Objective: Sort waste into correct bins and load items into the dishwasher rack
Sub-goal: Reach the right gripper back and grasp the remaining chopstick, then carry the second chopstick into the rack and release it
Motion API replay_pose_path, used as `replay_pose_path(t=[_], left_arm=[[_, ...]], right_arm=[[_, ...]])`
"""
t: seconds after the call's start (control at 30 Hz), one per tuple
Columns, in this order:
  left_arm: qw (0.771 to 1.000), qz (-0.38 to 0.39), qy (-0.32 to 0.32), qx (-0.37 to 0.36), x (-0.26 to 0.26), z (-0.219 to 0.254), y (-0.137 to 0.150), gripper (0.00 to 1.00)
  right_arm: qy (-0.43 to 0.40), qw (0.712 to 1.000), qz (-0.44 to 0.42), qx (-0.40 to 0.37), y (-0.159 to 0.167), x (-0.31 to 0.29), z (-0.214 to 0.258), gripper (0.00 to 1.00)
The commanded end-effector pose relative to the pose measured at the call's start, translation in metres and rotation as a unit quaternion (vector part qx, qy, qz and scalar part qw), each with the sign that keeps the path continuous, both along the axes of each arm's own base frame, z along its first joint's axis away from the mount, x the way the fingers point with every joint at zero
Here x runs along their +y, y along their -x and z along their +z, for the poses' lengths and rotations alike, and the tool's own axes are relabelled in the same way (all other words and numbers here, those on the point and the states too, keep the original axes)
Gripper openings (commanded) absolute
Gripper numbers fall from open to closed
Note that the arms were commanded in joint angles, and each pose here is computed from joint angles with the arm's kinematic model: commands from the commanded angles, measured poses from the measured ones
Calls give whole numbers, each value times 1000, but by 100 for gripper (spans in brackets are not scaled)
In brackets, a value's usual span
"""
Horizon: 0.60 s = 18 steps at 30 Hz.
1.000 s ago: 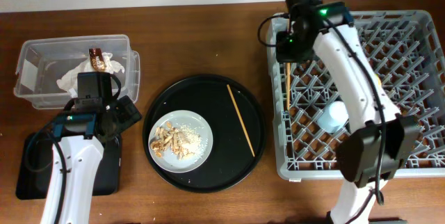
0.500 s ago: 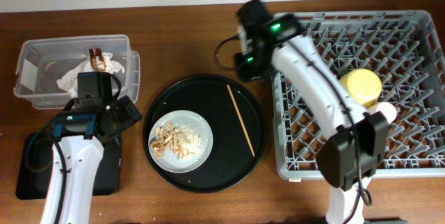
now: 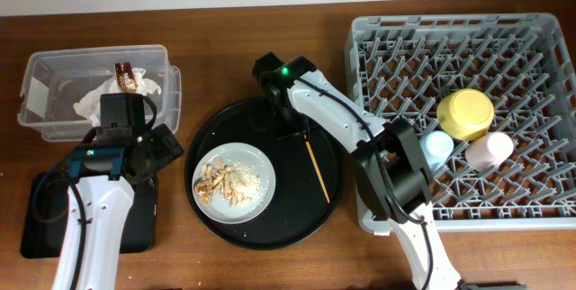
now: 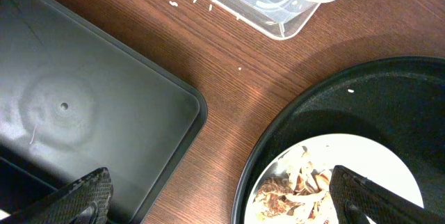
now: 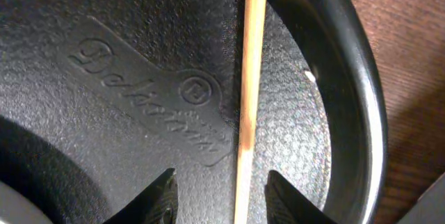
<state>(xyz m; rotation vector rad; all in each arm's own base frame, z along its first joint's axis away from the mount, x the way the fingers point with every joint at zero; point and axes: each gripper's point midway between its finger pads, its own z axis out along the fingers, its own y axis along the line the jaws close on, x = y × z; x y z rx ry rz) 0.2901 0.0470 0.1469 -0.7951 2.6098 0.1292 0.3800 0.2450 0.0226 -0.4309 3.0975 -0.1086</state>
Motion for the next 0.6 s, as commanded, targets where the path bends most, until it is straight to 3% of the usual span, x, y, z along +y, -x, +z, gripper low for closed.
replay_pose_path(t=[0.0,0.03,0.23,0.27,0.3,0.33,0.43,0.57], left_arm=[[1000,9,-3,-6,3,3,-1,99],[1000,9,-3,-6,3,3,-1,100],[1000,9,-3,-6,3,3,-1,99],[1000,9,-3,-6,3,3,-1,99],[1000,9,-3,-6,3,3,-1,99],[1000,9,-3,-6,3,3,-1,99],[1000,9,-3,-6,3,3,-1,99],[1000,9,-3,-6,3,3,-1,99]], right_arm=[[14,1000,-5,-1,0,-4,-8,40],[14,1000,-5,0,0,-4,-8,34],[14,1000,-5,-1,2,-6,-26,33],[14,1000,-5,0,2,-6,-26,28],[15,1000,-5,1,3,-7,-26,13],[12,1000,-8,0,1,-7,-22,7],[-1,1000,-22,-17,-14,-11,24,4],[-27,987,-93,-126,-62,-72,150,4]])
